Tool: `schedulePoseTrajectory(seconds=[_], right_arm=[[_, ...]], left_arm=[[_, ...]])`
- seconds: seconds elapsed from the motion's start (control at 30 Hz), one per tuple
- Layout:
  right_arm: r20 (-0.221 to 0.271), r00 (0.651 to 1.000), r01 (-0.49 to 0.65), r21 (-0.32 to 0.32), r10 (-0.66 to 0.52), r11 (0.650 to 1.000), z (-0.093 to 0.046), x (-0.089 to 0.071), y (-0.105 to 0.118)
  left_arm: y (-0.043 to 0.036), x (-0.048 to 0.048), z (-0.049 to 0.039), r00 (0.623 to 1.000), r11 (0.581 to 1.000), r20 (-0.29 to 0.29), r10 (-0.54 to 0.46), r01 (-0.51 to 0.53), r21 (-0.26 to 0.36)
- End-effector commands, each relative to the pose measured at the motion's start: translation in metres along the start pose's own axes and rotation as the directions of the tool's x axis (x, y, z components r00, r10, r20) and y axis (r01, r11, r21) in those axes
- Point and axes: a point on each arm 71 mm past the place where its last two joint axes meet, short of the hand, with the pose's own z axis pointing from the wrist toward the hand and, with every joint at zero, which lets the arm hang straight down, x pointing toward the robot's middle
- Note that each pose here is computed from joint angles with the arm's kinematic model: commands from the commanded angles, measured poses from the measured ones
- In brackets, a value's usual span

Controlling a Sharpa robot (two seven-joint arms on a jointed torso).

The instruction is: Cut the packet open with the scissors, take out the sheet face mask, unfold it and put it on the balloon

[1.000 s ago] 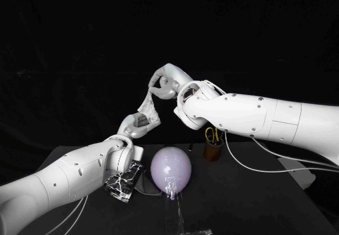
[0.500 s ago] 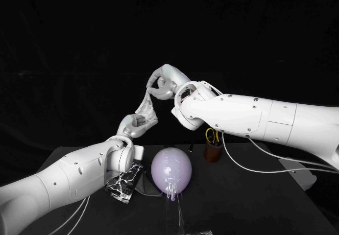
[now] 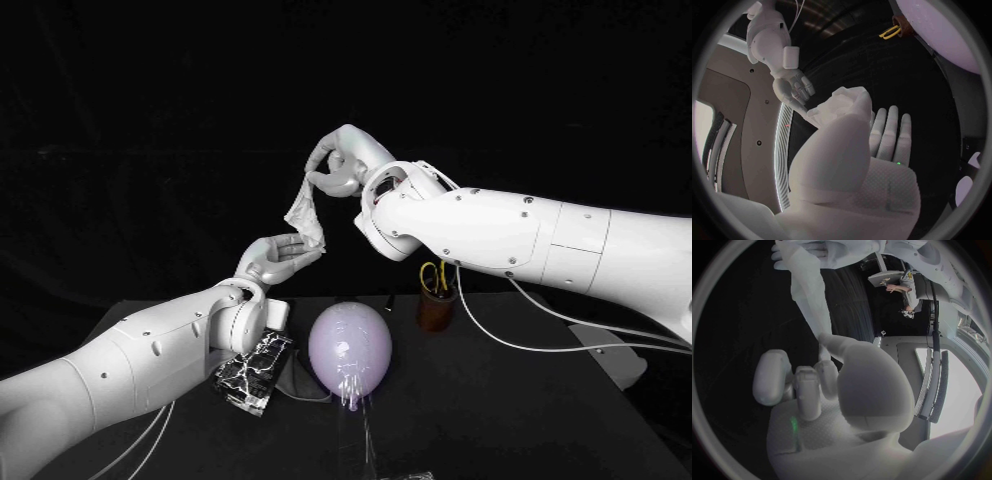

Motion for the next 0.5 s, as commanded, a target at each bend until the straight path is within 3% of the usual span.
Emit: schedulePoseTrajectory(seconds=[0.03, 0.3, 0.5], right_arm=[[-0.002, 1.000, 0.006, -0.006, -0.006, 1.000, 0.0004, -0.0021, -0.0011], [-0.008, 1.000, 0.011, 0.007, -0.011, 1.000, 0.0004, -0.0051, -0.0062], [-0.009, 1.000, 0.014, 0.014, -0.014, 1.000, 0.0003, -0.0069, -0.0091]], left_arm=[[0.0004, 0.0068, -0.0016, 0.987, 0.995, -0.125, -0.100, 0.100, -0.011], [0.0001, 0.0088, -0.0046, 0.957, 0.978, -0.205, -0.205, 0.207, -0.014], [-0.0006, 0.0086, -0.0053, 0.937, 0.962, -0.225, -0.269, 0.272, -0.016]])
